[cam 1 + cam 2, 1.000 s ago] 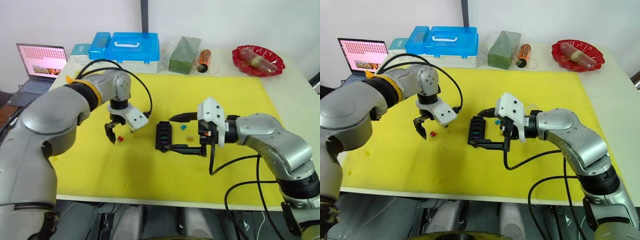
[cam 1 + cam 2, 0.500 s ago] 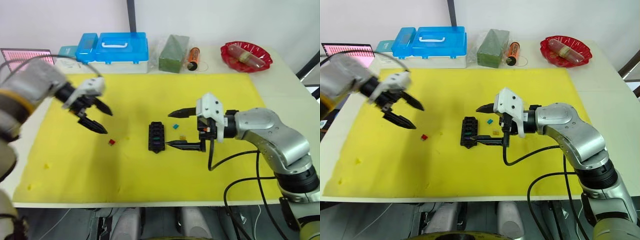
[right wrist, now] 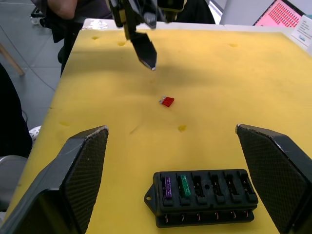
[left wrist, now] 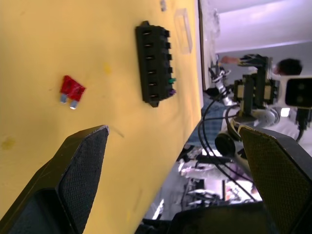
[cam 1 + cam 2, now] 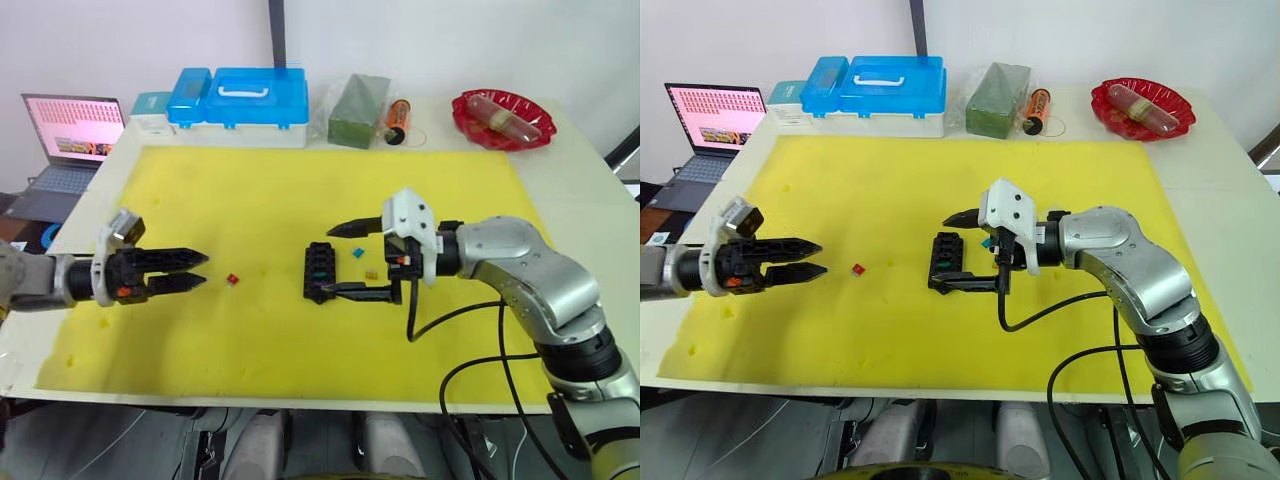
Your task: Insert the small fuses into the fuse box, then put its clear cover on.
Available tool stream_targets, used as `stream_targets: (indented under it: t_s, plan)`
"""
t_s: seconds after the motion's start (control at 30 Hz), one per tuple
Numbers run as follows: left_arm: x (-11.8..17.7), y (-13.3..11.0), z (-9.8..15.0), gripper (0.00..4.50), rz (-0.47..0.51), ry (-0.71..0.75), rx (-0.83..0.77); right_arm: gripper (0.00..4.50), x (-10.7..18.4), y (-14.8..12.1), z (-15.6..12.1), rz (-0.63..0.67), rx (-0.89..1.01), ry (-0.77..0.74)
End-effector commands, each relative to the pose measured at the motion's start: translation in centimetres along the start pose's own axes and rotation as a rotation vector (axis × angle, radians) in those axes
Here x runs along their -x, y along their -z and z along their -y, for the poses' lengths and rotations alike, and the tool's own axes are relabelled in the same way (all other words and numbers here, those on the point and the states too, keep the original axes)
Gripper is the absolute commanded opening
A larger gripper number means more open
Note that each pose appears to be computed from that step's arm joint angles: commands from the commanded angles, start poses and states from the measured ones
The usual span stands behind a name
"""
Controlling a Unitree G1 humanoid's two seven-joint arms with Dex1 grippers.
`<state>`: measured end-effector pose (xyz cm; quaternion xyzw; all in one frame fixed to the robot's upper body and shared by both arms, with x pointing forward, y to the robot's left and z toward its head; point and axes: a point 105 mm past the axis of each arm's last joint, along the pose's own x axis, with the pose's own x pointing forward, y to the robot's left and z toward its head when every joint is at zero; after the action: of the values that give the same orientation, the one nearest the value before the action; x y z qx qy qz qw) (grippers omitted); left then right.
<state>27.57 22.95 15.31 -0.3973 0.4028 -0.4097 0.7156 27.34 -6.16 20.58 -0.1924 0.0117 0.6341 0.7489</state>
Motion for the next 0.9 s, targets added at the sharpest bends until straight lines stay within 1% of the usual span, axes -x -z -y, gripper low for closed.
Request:
stream_targets:
  t_s: [0.03, 0.2, 0.33, 0.63, 0.77, 0.9]
  plan:
    - [-0.2, -0.6, -0.1, 4.48, 0.023, -0.021, -0.040, 4.50, 0.1, -1.3, 0.0, 0.024, 0.053, -0.007]
    - [-0.7, -1.4, -1.3, 4.48, 0.061, -0.062, -0.085, 4.50, 0.2, -1.2, -0.1, 0.014, 0.050, -0.007]
    - [-1.0, -1.1, -1.7, 4.48, 0.034, -0.070, -0.097, 4.50, 0.4, -1.2, -0.5, 0.006, 0.046, -0.007]
    - [-2.3, -1.6, -2.5, 4.48, 0.033, -0.051, -0.095, 4.50, 0.4, -1.2, -0.3, 0.002, 0.046, -0.001]
    - [-3.3, -1.0, -2.7, 4.48, -0.013, -0.032, -0.086, 4.50, 0.5, -1.2, -0.4, -0.004, 0.037, -0.006]
    - [-3.9, -0.8, -2.6, 4.48, -0.026, -0.011, -0.083, 4.50, 0.5, -1.2, -0.5, -0.006, 0.030, -0.010]
